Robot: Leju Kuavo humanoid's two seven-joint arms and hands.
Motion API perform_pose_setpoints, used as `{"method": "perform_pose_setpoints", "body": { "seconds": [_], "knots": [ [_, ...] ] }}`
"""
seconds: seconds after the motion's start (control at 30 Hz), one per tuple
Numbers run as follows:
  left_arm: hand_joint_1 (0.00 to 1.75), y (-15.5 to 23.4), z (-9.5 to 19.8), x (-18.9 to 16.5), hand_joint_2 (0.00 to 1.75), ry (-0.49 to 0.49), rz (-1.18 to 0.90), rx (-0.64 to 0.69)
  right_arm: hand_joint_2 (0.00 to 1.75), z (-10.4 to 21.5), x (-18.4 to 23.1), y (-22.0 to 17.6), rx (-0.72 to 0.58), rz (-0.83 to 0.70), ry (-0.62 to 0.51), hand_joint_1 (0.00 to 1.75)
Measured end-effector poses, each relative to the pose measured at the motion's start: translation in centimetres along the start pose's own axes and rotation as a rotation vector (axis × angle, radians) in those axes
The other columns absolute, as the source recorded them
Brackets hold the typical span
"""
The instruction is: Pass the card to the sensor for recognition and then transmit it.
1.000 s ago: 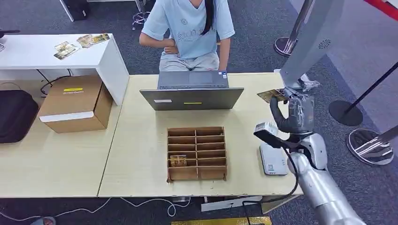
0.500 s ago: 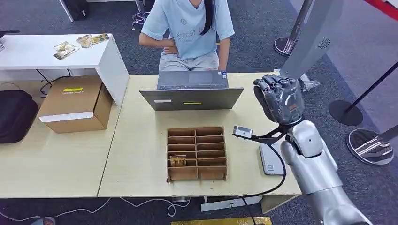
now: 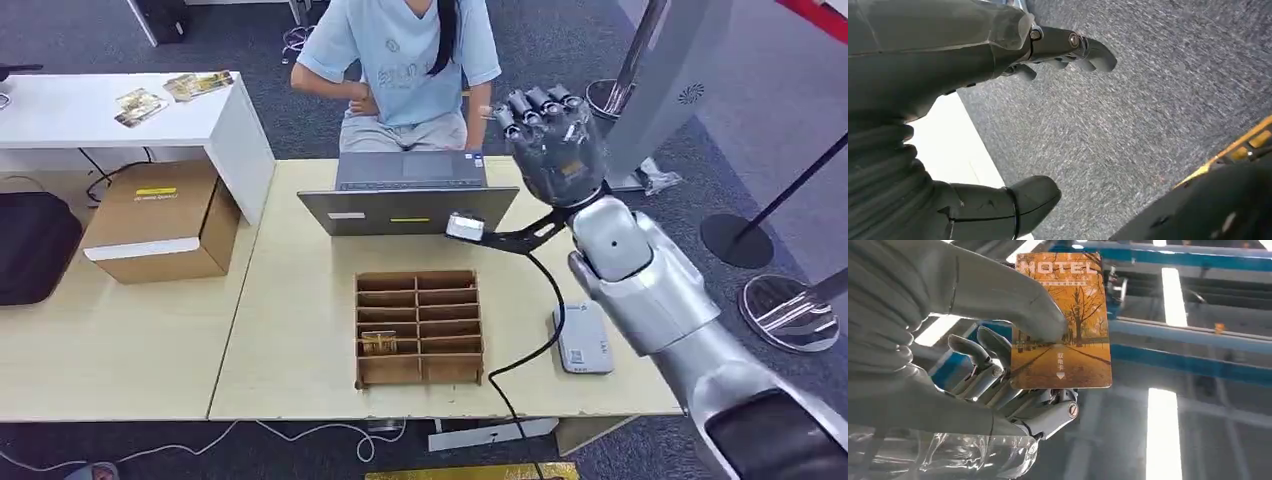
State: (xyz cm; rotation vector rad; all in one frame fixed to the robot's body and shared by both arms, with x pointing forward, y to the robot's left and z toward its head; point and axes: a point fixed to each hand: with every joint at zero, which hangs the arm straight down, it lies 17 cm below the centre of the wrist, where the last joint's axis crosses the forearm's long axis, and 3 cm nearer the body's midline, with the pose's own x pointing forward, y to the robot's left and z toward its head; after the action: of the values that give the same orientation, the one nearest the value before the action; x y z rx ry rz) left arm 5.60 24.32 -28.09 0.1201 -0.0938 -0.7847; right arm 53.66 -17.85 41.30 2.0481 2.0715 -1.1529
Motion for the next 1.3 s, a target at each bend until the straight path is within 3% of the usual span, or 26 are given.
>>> {"method": "perform_pose_setpoints", "body": {
  "seconds": [0.23, 0.6, 0.87, 1.3],
  "knots": [
    [0.00, 0.1, 0.0, 0.1, 1.75, -0.002, -0.008, 0.002, 1.75, -3.2, 3.3, 1.1, 0.052, -0.030, -0.114, 1.75],
    [0.00, 0.2, 0.0, 0.3, 1.75, -0.005, -0.014, 0.001, 1.75, -8.6, 5.3, 1.4, 0.136, -0.109, -0.113, 1.75],
    [0.00, 0.4, 0.0, 0.7, 1.75, -0.013, -0.027, -0.006, 1.75, -10.4, 8.6, 3.3, 0.320, -0.224, -0.138, 1.75],
    [0.00, 0.9, 0.1, 1.2, 1.75, -0.018, -0.058, -0.008, 1.75, -12.3, 11.6, 4.4, 0.502, -0.289, -0.138, 1.75]
  ]
}}
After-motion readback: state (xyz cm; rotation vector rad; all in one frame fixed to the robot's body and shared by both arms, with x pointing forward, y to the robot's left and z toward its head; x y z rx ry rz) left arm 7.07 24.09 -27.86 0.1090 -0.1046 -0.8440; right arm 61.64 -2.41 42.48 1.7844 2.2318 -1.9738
